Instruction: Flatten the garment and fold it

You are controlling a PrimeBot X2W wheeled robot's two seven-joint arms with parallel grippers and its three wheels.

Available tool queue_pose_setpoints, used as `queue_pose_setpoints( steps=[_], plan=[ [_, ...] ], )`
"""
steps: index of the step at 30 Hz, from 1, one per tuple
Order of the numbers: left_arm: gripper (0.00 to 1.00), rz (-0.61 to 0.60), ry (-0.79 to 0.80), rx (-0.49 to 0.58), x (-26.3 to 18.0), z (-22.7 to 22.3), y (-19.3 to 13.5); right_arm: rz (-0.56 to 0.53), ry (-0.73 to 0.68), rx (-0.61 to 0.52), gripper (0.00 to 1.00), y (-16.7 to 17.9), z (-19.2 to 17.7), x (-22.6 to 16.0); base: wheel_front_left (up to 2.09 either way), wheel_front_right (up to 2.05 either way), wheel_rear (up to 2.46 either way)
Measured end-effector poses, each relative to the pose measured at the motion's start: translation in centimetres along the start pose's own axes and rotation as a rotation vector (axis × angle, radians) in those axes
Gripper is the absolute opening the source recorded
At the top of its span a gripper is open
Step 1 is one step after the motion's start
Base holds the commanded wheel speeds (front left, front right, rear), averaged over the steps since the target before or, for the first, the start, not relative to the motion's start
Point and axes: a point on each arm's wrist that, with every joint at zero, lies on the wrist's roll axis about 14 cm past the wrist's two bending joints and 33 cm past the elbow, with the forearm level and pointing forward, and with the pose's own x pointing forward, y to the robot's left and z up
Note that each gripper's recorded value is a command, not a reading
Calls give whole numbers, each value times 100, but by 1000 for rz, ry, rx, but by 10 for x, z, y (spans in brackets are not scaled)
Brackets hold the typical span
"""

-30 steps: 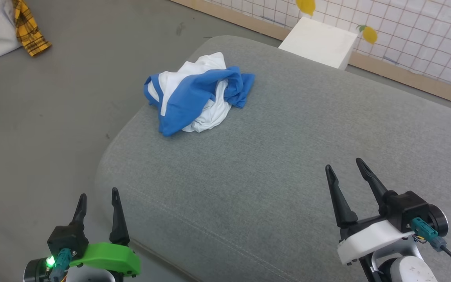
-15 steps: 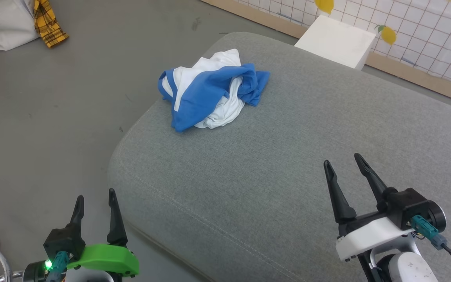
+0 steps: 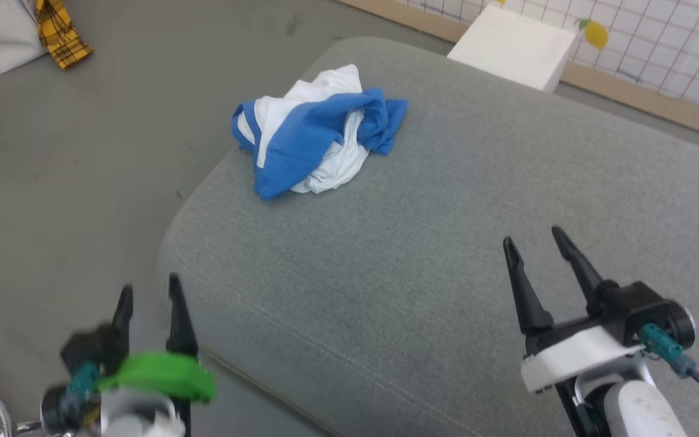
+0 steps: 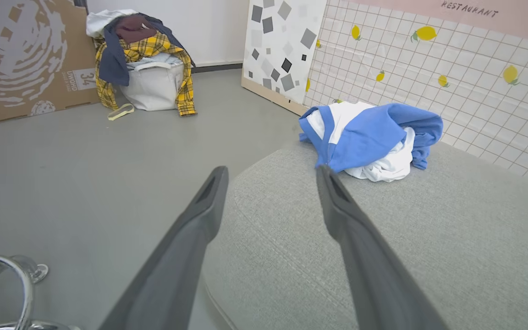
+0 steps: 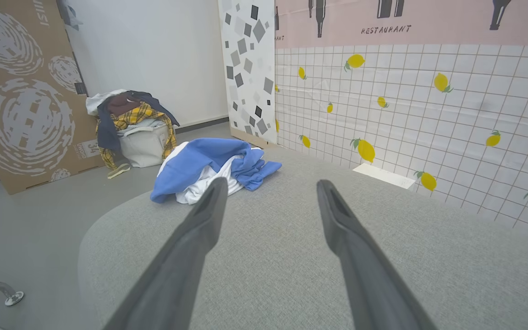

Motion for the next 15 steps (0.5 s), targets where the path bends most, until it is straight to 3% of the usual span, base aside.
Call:
queue_pose_setpoints(
  steps=[6,7,15],
  plan=[
    [100,-102,-8,-27,73,31,-36,-19,-13,-12,100,-15,2,14,0,0,0],
    [100,-152,29,-46,124,44,-58,-37,-10,-11,100,-29,-4,22,0,0,0],
    [100,-182,252,9,200,19,-83,-123,28,21,100,-70,-34,21,0,0,0]
  ],
)
